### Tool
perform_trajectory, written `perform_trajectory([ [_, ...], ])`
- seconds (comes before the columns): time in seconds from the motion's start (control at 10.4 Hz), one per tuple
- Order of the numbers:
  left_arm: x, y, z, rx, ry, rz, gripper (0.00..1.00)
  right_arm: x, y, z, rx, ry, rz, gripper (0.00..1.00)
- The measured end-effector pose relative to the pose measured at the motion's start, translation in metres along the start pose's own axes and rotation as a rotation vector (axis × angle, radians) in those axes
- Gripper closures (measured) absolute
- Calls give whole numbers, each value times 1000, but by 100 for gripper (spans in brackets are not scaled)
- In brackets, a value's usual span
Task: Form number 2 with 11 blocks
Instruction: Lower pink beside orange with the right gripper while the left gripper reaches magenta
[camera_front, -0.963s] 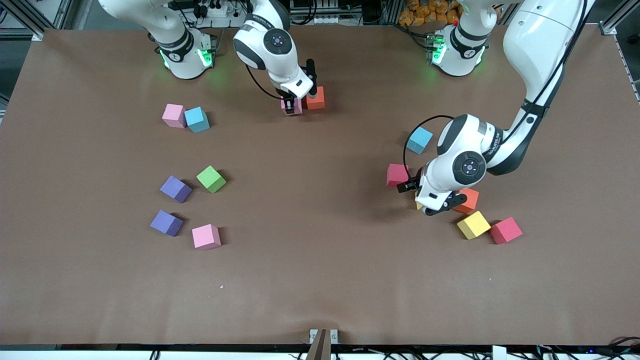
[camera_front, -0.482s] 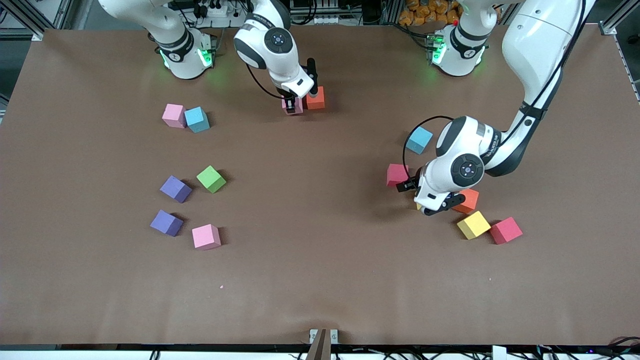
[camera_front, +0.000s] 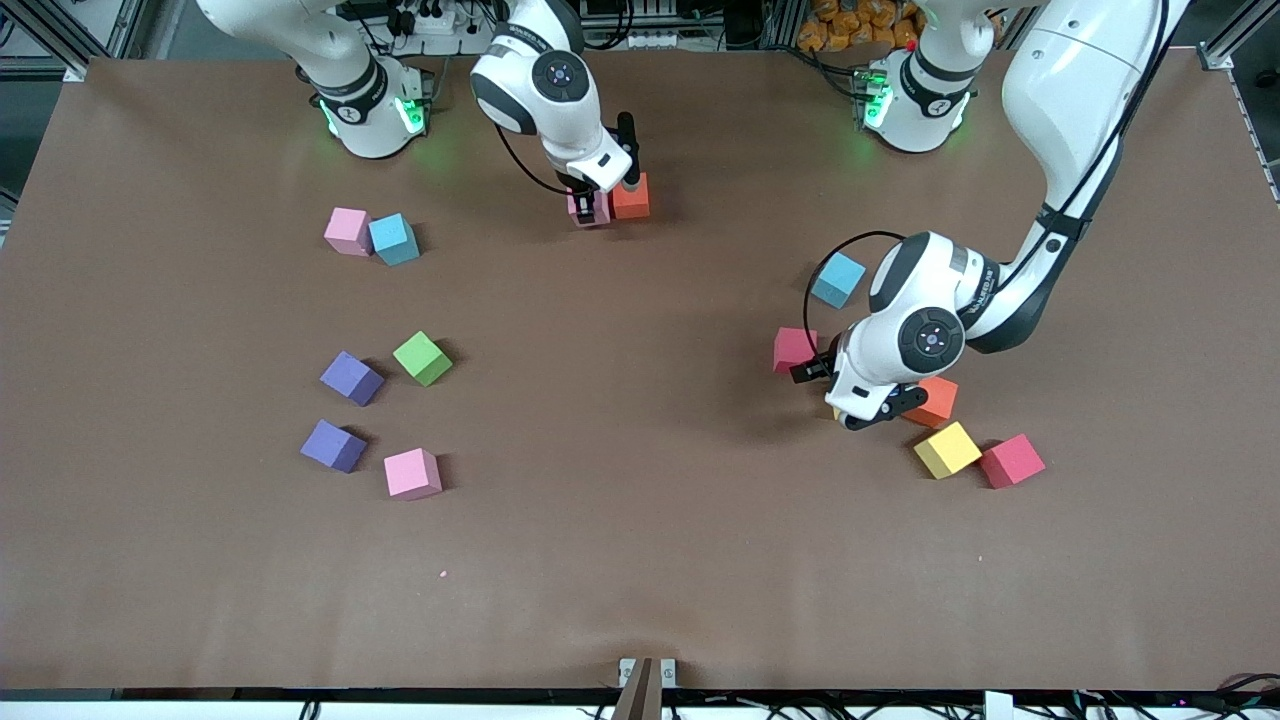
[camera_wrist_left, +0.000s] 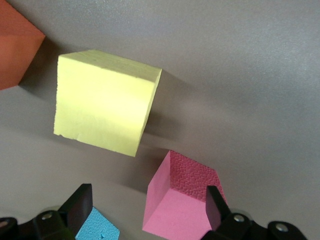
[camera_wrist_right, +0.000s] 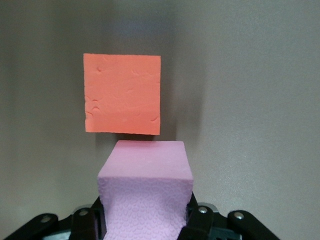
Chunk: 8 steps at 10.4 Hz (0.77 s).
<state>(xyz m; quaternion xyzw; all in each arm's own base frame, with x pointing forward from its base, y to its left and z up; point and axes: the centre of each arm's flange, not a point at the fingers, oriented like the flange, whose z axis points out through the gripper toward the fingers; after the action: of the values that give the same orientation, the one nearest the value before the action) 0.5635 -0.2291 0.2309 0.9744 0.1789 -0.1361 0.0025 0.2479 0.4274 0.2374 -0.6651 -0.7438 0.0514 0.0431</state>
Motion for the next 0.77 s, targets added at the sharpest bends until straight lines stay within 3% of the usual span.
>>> perform_trajectory([
  [0.77,3,-2,12,6,-22,-4,0,-2,-3,2,76,-11,46,42],
])
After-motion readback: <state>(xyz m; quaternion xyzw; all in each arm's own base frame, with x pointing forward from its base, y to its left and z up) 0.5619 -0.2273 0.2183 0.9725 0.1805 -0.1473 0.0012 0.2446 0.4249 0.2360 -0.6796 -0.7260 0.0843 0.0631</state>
